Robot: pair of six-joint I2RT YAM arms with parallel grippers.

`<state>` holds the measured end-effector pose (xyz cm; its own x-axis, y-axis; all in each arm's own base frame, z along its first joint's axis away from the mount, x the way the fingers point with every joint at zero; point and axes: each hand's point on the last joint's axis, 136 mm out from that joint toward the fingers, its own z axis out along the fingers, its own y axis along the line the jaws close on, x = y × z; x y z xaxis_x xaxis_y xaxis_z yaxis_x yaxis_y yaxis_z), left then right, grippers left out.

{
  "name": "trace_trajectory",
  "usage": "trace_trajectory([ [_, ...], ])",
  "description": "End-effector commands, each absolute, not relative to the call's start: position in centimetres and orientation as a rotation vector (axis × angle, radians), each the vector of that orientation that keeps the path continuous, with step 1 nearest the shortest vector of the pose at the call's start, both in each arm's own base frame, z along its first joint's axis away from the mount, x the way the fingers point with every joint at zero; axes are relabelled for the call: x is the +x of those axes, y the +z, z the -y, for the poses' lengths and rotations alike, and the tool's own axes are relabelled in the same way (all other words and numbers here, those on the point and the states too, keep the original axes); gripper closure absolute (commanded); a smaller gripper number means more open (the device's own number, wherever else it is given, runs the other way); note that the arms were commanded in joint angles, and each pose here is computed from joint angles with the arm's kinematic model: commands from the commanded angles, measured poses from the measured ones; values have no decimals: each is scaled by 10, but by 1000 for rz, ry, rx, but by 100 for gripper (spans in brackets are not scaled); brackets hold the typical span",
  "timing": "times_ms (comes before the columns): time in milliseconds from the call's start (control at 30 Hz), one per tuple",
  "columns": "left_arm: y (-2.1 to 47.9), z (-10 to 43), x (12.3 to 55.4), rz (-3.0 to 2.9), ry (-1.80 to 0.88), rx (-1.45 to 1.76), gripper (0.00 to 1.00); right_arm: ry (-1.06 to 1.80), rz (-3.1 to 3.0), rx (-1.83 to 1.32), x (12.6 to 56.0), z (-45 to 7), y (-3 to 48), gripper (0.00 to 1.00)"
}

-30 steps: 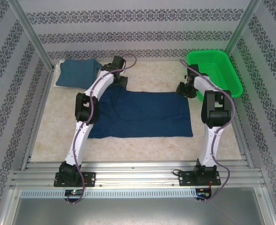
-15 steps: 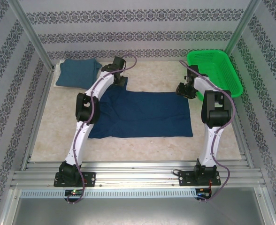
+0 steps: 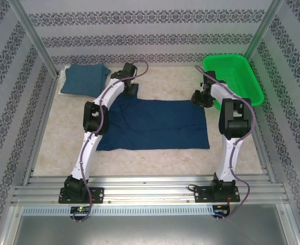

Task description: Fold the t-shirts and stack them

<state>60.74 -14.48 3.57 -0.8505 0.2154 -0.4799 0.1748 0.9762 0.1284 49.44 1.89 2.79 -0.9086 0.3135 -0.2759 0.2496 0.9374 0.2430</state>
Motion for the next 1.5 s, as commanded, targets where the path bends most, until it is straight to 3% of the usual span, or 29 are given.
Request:
trace_trajectory([
  [0, 60, 134, 617, -2559, 131, 233, 85, 309, -2762, 374, 493, -24, 43, 55],
  [133, 71, 129, 618, -2544, 137, 219, 100, 284, -2762, 389, 493, -20, 43, 55],
  [433, 122, 125, 618, -2460, 118, 210, 100, 257, -2697, 441, 502, -8, 59, 49],
  [800, 177, 111, 611, -2372, 94, 168, 100, 177, -2745, 483, 507, 5, 46, 49],
  [1467, 199, 71, 597, -2328, 87, 77, 100, 86, -2860, 424, 516, 3, 26, 55],
])
